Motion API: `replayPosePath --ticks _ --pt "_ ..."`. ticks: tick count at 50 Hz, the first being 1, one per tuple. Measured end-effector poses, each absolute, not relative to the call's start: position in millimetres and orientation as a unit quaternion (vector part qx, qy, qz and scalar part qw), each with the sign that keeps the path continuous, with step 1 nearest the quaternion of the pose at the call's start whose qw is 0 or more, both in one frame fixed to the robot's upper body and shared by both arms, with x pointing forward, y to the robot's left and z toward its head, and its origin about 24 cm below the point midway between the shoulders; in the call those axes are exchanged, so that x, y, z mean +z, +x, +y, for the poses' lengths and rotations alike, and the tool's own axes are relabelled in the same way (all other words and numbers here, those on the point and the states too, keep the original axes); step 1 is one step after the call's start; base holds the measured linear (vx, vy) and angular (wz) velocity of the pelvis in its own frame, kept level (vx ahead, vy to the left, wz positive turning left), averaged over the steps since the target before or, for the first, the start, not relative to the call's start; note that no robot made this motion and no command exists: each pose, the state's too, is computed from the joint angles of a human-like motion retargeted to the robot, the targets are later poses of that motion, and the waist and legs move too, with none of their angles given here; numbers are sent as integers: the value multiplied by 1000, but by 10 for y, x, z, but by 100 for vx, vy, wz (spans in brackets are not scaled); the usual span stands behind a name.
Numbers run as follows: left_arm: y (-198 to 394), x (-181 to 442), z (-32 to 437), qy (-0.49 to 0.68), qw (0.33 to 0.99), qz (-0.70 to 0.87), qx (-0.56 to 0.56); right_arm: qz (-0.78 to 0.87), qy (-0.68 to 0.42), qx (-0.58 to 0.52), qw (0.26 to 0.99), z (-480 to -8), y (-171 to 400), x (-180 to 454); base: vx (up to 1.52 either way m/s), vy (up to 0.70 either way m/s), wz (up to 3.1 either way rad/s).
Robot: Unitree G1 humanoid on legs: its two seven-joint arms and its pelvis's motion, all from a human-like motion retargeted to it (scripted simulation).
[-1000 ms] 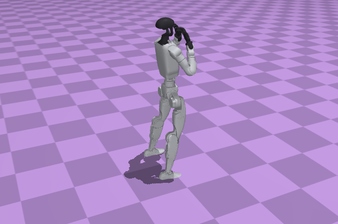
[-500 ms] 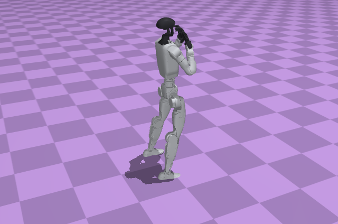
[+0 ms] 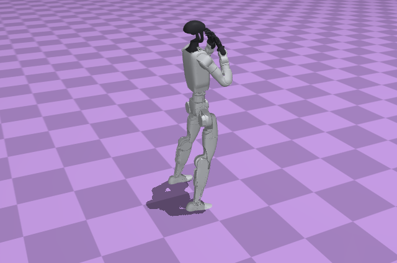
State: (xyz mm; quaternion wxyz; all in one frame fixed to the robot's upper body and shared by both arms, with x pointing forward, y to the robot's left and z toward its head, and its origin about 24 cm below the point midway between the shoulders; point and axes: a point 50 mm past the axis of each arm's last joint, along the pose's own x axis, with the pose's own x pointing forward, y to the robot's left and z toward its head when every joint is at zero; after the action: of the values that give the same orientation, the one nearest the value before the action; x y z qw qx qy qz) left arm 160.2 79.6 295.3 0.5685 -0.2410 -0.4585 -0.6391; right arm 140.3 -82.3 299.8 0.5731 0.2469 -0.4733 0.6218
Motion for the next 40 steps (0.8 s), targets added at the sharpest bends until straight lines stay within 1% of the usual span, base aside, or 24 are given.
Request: replayPosePath --ticks 4,7,10,15,18,20,26,29,32,36,38,40 --pt "1583 2984 796 -234 561 -460 -647 -467 260 630 563 -811 1407 3015 0 0 0" --pt "1630 2993 777 -233 570 -457 -642 -463 247 630 572 -790 1423 3009 0 0 0" --pt "1727 2965 785 -228 598 -452 -621 -456 221 623 596 -760 1475 2967 0 0 0" --pt "1817 2751 848 -196 651 -416 -604 -416 165 600 663 -801 1614 2757 0 0 0" --pt "1772 2592 926 -168 660 -389 -621 -389 132 601 685 -888 1637 2621 0 0 0" --pt "1735 2526 989 -163 657 -379 -631 -377 130 614 681 -946 1609 2571 0 0 0" --pt "1643 2520 1173 -229 668 -390 -591 -357 245 616 659 -1069 1497 2543 0 0 0" --pt "1714 2520 1213 -246 674 -389 -578 -342 275 615 655 -1057 1546 2513 0 0 0" --pt "1849 2442 1239 -248 700 -367 -561 -331 257 600 682 -1052 1645 2454 0 0 0" --pt "1955 2266 1283 -202 750 -322 -542 -316 172 560 746 -1102 1768 2336 0 0 0" --pt "1924 2190 1295 -180 756 -306 -550 -307 153 560 754 -1135 1754 2283 0 0 0" --pt "1855 2137 1296 -181 749 -296 -565 -297 185 577 738 -1161 1687 2251 0 0 0"
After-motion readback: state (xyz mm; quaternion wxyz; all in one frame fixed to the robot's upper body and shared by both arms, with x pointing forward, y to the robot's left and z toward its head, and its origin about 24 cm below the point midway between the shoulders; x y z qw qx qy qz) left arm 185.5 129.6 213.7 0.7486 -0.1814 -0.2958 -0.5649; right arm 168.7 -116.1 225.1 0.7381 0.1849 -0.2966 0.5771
